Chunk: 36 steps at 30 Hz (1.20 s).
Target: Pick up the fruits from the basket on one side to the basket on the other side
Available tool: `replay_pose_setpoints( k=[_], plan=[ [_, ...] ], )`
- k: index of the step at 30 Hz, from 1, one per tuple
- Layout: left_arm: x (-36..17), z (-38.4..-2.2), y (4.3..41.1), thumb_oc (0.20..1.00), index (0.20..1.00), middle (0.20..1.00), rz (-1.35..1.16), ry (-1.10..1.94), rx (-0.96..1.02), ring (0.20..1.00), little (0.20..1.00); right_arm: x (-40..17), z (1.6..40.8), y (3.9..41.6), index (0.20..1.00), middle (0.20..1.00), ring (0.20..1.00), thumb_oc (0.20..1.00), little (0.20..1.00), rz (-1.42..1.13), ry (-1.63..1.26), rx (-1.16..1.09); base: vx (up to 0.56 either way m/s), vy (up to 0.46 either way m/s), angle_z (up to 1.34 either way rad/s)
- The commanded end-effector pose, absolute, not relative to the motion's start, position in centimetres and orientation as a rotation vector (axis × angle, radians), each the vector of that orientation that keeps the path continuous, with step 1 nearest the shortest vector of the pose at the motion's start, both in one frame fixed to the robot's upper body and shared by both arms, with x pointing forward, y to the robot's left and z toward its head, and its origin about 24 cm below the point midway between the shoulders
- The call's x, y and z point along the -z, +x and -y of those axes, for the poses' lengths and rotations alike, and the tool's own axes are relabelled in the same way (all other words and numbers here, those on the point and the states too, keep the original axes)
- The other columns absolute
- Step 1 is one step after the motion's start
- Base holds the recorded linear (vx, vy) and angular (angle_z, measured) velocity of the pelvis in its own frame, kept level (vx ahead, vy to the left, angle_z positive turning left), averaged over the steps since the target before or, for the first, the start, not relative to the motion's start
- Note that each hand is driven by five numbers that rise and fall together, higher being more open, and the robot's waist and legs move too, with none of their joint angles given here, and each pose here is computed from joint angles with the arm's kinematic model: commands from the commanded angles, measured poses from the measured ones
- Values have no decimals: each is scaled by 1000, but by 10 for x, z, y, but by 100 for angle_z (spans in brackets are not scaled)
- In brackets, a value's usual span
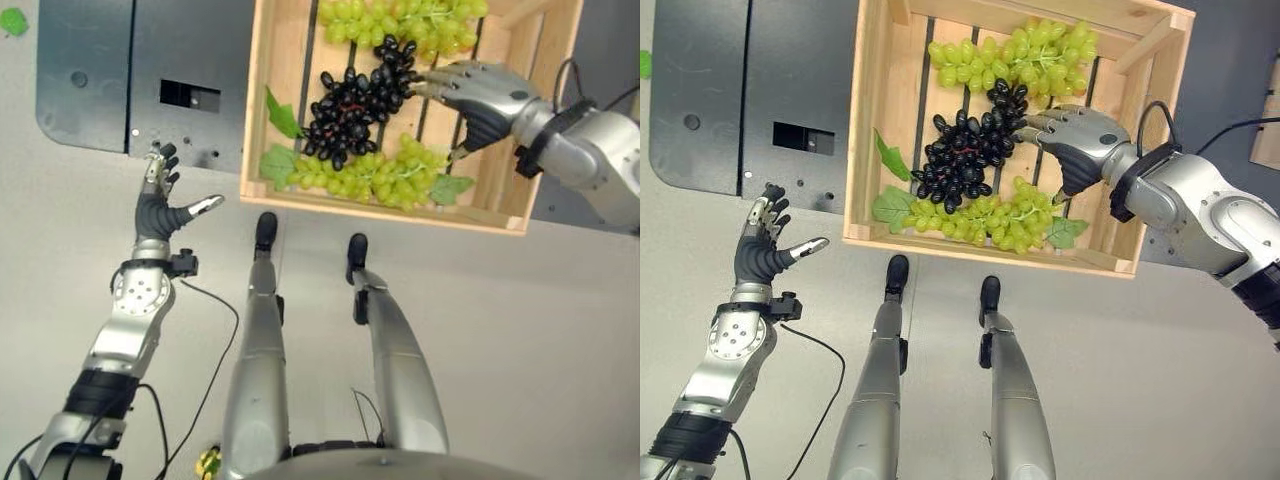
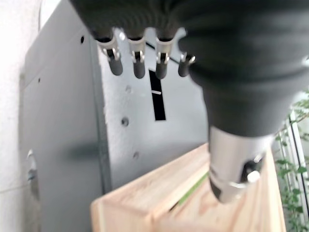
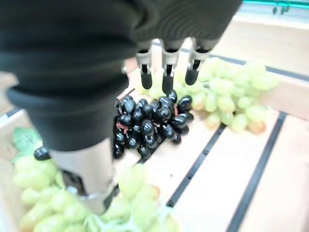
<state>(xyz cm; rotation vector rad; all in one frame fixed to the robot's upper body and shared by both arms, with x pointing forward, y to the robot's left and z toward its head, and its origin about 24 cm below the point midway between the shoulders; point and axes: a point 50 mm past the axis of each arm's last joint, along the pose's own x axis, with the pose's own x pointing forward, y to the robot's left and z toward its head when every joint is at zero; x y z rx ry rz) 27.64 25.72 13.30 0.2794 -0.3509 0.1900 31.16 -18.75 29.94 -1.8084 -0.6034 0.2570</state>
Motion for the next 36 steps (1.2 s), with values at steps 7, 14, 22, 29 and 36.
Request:
replay_pose_setpoints(
  k=[7, 14, 22, 29, 36],
  plan=[
    [-158, -263, 263, 1000, 1000, 1000, 466, 339, -190, 1000, 1000, -321, 172, 315, 1000, 1000, 1000, 1000, 1000, 677, -1808, -245, 0, 0, 0],
    [-157, -258, 268, 1000, 1000, 1000, 467, 307, -189, 1000, 1000, -323, 162, 339, 1000, 1000, 1000, 1000, 1000, 679, -1827, -177, 0, 0, 0],
    [-156, -252, 273, 1000, 1000, 1000, 472, 274, -189, 1000, 1000, -332, 140, 352, 1000, 1000, 1000, 1000, 1000, 748, -1881, -107, 0, 0, 0],
    [-156, -245, 277, 1000, 1000, 1000, 478, 257, -167, 1000, 1000, -328, 134, 371, 1000, 1000, 1000, 1000, 1000, 684, -1981, -76, 0, 0, 0],
    [-160, -236, 282, 1000, 1000, 1000, 498, 259, -125, 1000, 1000, -310, 152, 396, 1000, 1000, 1000, 1000, 1000, 492, -2167, -34, 0, 0, 0]
  ],
)
